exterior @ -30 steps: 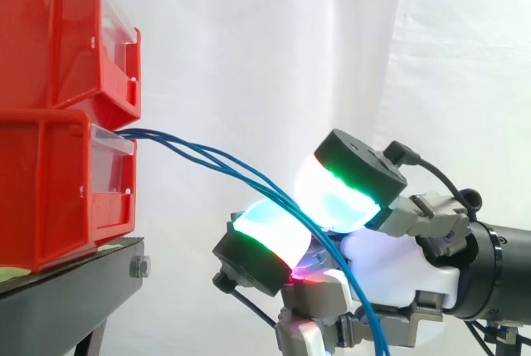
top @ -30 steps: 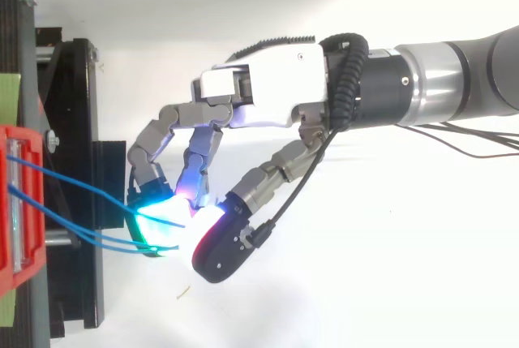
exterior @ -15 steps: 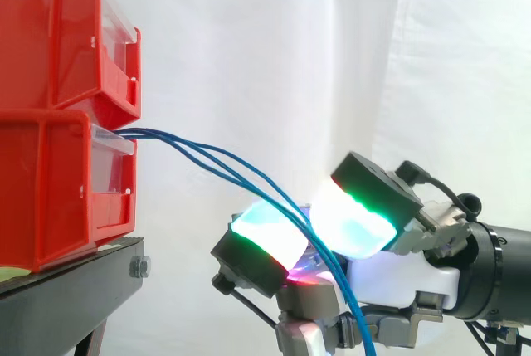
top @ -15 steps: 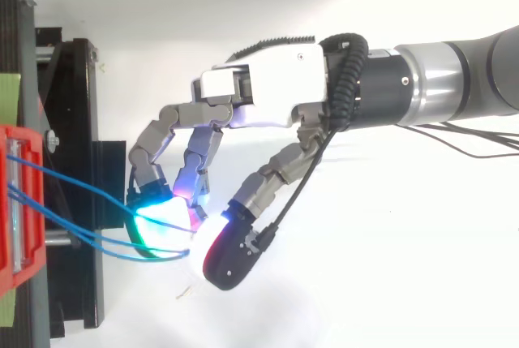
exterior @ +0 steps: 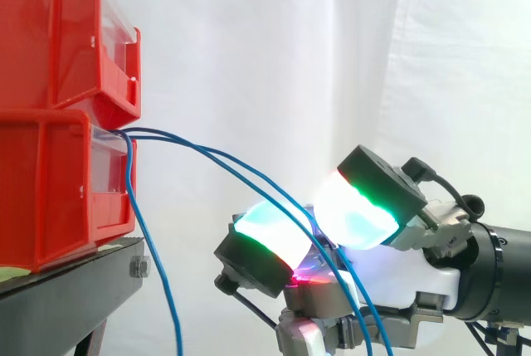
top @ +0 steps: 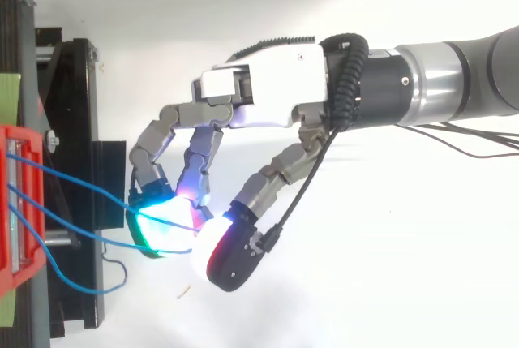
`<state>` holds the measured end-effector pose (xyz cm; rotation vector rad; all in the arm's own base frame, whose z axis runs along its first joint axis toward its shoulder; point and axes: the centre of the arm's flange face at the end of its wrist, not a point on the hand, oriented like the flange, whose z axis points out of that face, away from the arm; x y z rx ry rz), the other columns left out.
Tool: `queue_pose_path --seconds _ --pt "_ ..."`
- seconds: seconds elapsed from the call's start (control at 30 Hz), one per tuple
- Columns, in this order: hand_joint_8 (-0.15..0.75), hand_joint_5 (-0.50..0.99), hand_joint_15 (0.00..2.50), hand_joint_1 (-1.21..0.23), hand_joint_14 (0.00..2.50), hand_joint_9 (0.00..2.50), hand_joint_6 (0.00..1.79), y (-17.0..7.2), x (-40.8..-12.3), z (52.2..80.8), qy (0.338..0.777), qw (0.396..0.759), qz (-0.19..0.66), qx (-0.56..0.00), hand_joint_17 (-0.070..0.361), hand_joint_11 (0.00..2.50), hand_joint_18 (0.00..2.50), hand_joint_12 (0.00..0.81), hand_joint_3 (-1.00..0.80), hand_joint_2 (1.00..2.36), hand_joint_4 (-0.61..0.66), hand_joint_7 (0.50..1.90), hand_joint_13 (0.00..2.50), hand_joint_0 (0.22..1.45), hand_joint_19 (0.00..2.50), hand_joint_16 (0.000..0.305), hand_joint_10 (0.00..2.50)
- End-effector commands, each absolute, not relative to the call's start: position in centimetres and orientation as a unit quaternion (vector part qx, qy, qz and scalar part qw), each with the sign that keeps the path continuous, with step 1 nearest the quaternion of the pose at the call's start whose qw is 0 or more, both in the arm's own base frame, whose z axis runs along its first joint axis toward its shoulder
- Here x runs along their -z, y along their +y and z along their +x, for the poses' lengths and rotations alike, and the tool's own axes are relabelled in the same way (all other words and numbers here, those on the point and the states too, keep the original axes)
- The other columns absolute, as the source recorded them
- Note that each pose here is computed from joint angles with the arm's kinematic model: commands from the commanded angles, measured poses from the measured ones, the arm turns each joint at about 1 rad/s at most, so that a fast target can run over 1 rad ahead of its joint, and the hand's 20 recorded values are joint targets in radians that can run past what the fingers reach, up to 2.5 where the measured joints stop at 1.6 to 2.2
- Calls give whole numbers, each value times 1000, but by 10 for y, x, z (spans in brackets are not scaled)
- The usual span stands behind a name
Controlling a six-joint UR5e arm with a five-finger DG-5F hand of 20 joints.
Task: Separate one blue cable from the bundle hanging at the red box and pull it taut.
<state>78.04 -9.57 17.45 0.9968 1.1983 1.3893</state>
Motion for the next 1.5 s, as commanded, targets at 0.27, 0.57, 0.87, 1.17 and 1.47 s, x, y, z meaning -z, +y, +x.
queue_pose_path --seconds 0.27,0.57,0.87,1.17,1.47 --pt "392 -153 611 -800 22 1166 890 -95 -174 780 496 503 413 -575 97 972 993 396 -314 1013 55 1105 1097 647 662 43 18" --pt "378 -206 608 -900 21 1003 916 -95 -172 779 497 502 415 -574 101 999 974 399 -278 1015 124 1003 1036 715 618 45 15" --pt "384 -186 611 -802 21 1056 883 -96 -170 778 497 502 416 -573 101 973 977 403 -500 1000 168 948 1048 581 645 45 16" --pt "397 -161 604 -657 19 1113 832 -95 -170 778 495 504 417 -572 107 935 1006 411 -500 1000 180 963 1076 523 649 48 16" --pt "383 -164 609 -667 21 1111 825 -96 -172 780 485 509 420 -574 102 933 978 400 -439 1004 148 1033 1063 612 675 45 19"
